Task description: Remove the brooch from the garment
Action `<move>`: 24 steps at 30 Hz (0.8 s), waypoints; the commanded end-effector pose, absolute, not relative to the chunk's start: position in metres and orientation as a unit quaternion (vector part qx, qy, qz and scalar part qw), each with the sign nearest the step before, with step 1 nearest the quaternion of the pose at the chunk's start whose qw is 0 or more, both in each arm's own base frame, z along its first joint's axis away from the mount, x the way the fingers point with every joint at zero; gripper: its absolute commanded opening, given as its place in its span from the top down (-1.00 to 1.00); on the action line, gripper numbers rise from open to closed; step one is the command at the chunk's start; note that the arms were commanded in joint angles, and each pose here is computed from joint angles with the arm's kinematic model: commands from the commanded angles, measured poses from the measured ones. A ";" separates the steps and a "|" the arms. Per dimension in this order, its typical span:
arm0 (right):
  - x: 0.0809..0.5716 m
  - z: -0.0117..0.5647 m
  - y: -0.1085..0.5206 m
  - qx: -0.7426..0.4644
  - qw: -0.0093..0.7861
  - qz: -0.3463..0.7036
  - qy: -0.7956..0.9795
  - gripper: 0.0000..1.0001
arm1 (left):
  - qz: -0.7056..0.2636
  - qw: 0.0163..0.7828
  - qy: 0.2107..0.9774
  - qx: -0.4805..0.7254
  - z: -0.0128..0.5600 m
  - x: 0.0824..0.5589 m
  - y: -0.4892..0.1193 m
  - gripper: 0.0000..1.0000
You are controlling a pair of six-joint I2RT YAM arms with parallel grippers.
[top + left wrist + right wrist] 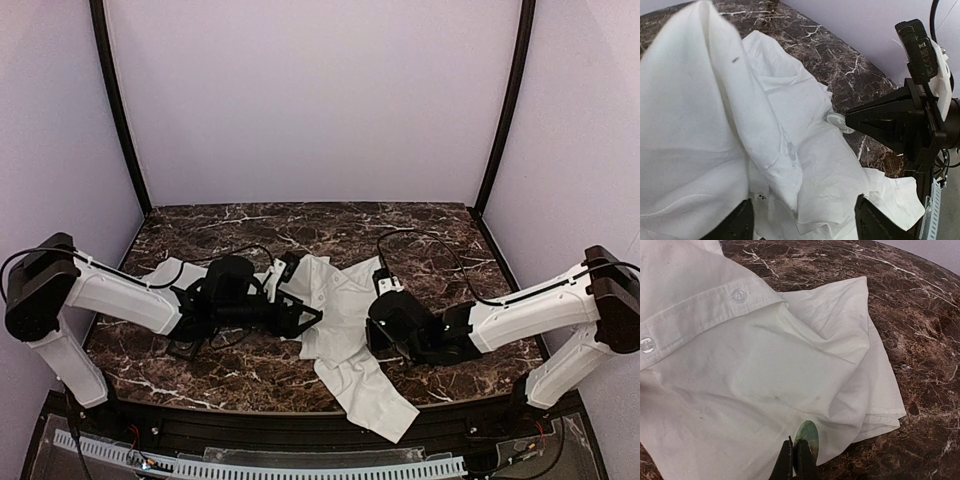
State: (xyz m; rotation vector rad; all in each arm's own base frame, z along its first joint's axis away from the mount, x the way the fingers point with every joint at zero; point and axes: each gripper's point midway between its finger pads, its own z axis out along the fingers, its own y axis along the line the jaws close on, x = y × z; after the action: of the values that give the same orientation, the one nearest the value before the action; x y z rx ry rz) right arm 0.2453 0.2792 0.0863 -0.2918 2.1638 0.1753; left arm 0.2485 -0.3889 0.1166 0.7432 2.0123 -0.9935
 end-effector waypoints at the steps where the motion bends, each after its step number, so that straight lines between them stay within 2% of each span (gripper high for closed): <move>1: 0.249 0.122 0.288 -0.134 0.494 0.134 0.849 1.00 | -0.361 0.435 0.768 0.302 0.152 0.249 -0.372 -0.67; 3: 0.250 0.133 0.290 -0.145 0.500 0.156 0.840 1.00 | -0.346 0.451 0.762 0.308 0.163 0.249 -0.365 -0.80; 6: 0.252 0.144 0.290 -0.155 0.504 0.180 0.830 1.00 | -0.334 0.471 0.747 0.329 0.180 0.245 -0.360 -0.88; 11: 0.254 0.149 0.284 -0.161 0.509 0.182 0.826 1.00 | -0.334 0.479 0.722 0.370 0.194 0.237 -0.370 -0.89; 21: 0.248 0.143 0.284 -0.193 0.500 0.223 0.814 1.00 | -0.375 0.429 0.699 0.432 0.167 0.227 -0.431 -0.90; 24: 0.249 0.140 0.282 -0.196 0.498 0.221 0.815 1.00 | -0.389 0.418 0.694 0.440 0.160 0.225 -0.442 -0.83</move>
State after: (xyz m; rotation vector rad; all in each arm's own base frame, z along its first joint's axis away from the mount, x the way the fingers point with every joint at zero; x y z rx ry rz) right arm 0.2495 0.2774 0.1321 -0.4449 2.0149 0.4817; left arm 0.2325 -0.4273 0.1583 1.0488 1.7774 -0.9106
